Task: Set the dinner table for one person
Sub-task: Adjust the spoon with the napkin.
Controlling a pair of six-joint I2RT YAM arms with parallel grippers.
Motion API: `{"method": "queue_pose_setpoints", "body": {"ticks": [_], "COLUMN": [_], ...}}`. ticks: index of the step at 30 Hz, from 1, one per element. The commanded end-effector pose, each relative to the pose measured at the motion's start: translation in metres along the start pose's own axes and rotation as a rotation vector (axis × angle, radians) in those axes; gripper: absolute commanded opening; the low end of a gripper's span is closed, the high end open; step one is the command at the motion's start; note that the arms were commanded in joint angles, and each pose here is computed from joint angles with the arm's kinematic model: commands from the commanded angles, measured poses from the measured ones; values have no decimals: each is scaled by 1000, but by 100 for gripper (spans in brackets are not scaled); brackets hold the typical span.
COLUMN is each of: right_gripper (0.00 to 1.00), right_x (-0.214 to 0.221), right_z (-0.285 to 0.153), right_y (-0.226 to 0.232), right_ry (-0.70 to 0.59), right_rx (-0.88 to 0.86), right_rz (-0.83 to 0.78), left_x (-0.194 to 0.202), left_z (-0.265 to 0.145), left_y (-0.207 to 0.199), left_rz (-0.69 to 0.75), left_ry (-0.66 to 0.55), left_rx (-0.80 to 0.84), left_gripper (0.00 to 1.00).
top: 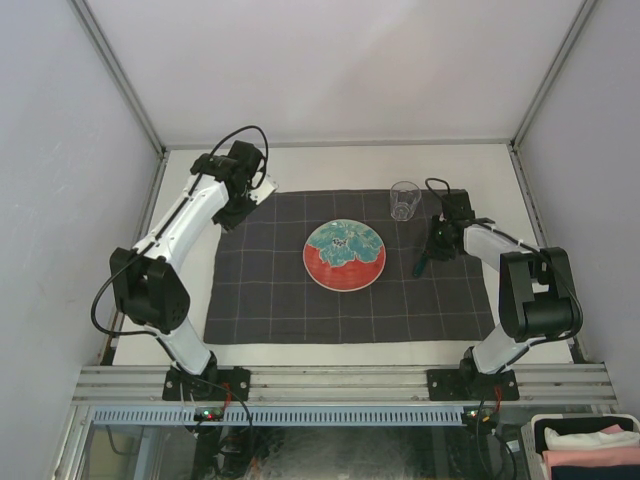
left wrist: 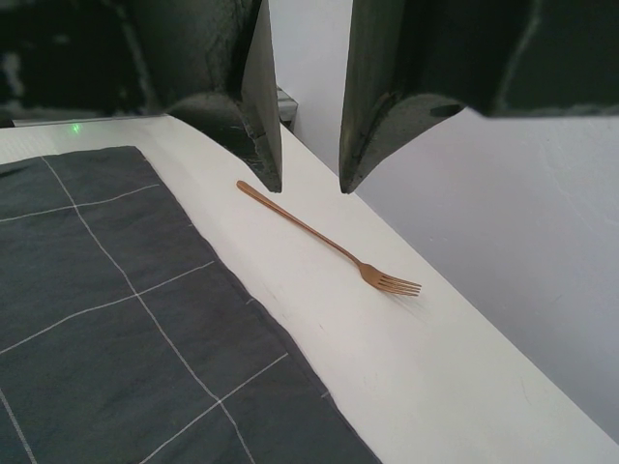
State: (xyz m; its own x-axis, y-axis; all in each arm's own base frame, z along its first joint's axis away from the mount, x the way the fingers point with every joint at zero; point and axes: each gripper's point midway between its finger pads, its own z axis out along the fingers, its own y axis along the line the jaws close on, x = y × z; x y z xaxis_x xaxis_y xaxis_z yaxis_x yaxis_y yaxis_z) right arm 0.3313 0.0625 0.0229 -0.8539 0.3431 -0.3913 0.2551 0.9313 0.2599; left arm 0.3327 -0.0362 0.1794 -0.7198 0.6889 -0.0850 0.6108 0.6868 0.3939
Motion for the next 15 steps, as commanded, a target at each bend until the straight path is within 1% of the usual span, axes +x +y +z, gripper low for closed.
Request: {"method": "queue_pose_setpoints", "body": {"ticks": [1, 3, 6, 11, 15], "right_gripper": [21, 21, 24, 23, 13], "right_x": [-8, -5, 0, 4, 3], "right_z": [2, 3, 5, 6, 6], "right_y": [0, -2, -4, -6, -5], "right_ry": [-32, -31, -26, -15, -16], "right_rx": [-13, -11, -5, -4, -10], "right_rz": [-23, -23, -25, -23, -26], "left_x": [-4, -6, -7, -7, -7], "left_z": [-6, -6, -7, -6, -5], "left_y": [4, 4, 5, 4, 3], "left_rz": [-26, -28, -24, -18, -22], "left_ry": [-26, -27, -29, -24, -23], "left_rx": [0, -1, -2, 2, 6], "left_gripper": [35, 34, 34, 34, 34]}}
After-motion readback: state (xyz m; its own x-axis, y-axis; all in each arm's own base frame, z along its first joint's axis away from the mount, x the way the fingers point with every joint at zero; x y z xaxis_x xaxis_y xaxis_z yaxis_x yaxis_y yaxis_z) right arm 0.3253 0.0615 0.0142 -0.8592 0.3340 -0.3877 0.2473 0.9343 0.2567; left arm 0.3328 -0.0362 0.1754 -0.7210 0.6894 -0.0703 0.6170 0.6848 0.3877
